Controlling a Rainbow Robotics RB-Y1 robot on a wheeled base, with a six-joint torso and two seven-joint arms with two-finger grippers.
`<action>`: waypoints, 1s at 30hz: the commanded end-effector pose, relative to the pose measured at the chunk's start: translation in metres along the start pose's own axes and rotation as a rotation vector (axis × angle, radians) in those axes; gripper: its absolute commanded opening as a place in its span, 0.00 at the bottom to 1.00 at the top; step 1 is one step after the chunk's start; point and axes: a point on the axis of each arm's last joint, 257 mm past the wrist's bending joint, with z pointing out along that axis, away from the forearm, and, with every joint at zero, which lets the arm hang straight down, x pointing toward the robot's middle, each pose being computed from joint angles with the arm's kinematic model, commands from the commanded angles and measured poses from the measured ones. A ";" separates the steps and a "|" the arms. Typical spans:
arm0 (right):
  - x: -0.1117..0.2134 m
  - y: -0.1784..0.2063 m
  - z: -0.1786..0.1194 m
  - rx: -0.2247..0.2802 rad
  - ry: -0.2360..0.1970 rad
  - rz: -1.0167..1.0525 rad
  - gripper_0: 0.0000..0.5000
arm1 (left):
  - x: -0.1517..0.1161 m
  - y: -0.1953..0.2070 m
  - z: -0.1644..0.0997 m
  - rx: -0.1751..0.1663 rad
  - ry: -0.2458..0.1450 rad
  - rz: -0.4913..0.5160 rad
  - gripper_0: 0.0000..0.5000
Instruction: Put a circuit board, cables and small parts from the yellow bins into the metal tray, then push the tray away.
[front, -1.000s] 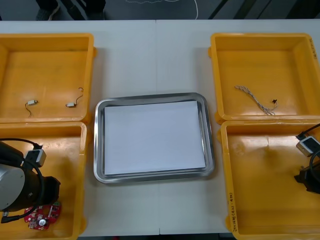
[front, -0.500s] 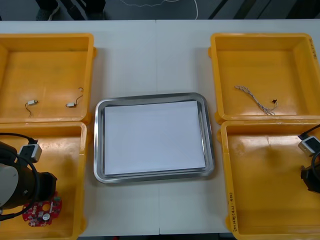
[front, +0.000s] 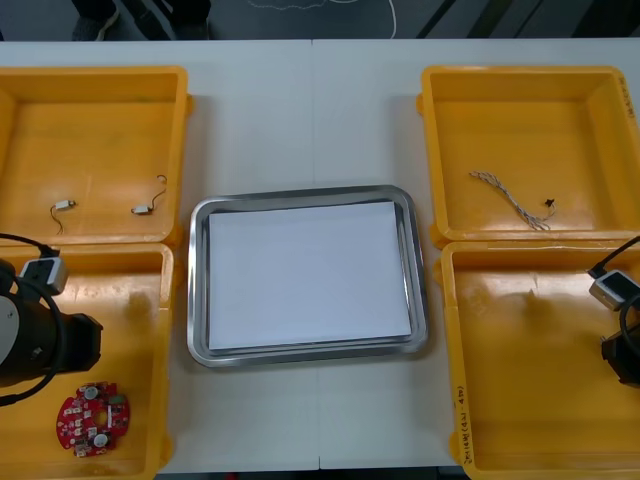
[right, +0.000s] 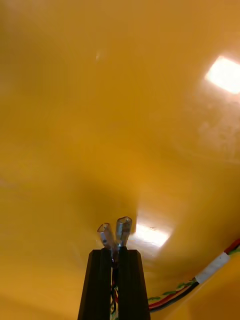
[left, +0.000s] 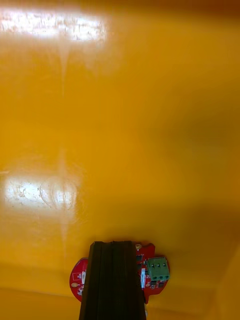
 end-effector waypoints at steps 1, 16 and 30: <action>-0.028 -0.004 -0.033 0.020 -0.028 0.040 0.00 | -0.018 0.006 -0.013 0.001 -0.041 -0.043 0.04; -0.049 0.057 -0.052 -0.064 -0.003 0.132 0.00 | 0.007 0.001 -0.014 0.026 0.050 -0.162 1.00; -0.056 0.120 -0.033 -0.117 0.010 0.204 0.00 | 0.029 0.002 0.008 -0.003 0.054 -0.118 1.00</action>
